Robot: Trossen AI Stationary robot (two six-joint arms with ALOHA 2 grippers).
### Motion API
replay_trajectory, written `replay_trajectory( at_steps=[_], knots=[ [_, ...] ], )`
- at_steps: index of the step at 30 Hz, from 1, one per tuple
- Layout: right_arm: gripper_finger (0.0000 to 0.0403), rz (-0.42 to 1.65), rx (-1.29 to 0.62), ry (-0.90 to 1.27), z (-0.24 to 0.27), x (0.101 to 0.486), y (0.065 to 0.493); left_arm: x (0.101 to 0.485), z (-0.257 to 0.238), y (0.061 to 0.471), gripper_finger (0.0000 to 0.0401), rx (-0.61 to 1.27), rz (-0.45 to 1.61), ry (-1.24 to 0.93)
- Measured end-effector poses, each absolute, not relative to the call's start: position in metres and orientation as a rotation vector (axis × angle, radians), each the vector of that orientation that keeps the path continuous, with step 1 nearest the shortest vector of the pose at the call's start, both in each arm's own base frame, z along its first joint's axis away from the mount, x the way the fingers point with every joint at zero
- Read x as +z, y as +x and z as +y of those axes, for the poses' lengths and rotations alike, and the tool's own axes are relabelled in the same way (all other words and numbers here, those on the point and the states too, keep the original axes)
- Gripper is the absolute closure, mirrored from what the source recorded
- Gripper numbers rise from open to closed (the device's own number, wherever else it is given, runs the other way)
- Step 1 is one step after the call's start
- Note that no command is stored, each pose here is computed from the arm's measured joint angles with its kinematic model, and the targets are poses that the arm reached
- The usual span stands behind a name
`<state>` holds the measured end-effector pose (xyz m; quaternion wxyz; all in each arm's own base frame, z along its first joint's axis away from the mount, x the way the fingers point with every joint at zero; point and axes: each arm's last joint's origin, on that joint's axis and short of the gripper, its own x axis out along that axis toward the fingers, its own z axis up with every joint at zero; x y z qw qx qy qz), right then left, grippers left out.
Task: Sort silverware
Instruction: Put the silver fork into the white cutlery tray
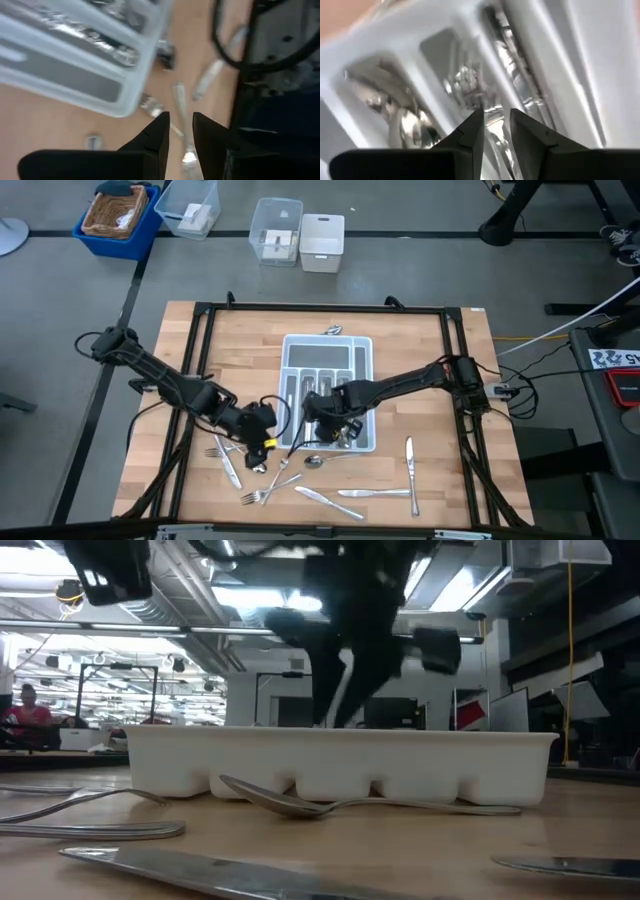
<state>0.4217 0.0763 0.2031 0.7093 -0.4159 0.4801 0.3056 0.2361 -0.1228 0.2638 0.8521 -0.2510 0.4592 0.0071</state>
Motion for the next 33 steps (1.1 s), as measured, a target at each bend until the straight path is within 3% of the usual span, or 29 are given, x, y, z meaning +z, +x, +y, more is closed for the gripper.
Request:
replay_trajectory(
  at_steps=[11, 20, 28, 33],
  knots=[
    [0.0306, 0.966, 0.509, -0.656, 0.124, 0.253, 0.428, 0.253, -0.172, 0.216, 0.0327, -0.074, 1.045, -0.544],
    [0.0306, 0.949, 0.276, -0.137, 0.158, 0.291, 0.422, 0.199, -0.201, 0.228, 0.0327, -0.004, 1.156, -0.408],
    [0.0306, 1.066, 0.227, 0.121, 0.182, 0.29, 0.407, 0.161, -0.215, 0.239, 0.0327, 0.01, 1.208, -0.359],
    [0.0306, 1.145, 0.239, 0.155, 0.198, 0.287, 0.394, 0.158, -0.221, 0.243, 0.0327, -0.023, 1.171, -0.386]
  ],
)
